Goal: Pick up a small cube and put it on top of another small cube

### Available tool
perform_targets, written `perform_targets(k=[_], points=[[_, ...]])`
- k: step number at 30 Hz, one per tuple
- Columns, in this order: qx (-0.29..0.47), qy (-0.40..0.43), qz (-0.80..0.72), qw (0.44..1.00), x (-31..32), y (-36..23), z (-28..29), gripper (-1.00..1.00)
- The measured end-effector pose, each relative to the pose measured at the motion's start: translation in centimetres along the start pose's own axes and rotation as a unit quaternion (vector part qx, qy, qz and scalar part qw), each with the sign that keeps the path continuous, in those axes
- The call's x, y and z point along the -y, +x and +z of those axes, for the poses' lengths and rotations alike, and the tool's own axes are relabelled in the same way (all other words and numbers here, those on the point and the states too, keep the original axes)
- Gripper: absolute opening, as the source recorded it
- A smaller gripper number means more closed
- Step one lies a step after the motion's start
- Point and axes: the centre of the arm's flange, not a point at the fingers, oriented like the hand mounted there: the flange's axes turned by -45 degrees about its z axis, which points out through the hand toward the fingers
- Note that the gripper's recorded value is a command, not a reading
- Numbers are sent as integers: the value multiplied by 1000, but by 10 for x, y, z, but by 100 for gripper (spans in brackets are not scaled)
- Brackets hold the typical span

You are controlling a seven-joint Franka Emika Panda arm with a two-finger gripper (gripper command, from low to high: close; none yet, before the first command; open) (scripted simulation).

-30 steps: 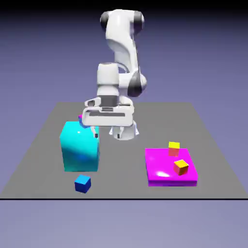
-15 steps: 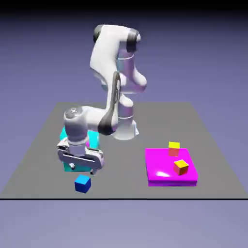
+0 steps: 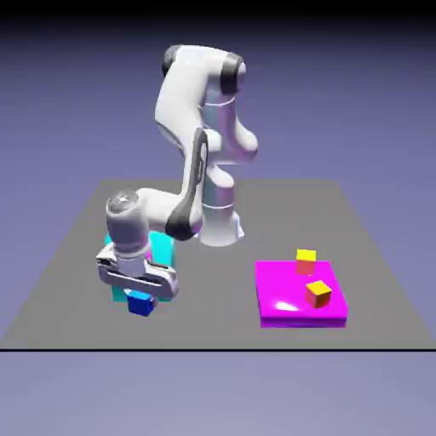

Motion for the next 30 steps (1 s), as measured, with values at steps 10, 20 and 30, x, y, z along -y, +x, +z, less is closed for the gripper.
perform_targets(k=[10,20,30], points=[[3,30,101,994,-40,-69,-102,-100],[-2,28,203,979,-73,-162,-173,-100],[-7,17,260,965,-85,-209,-150,-100]])
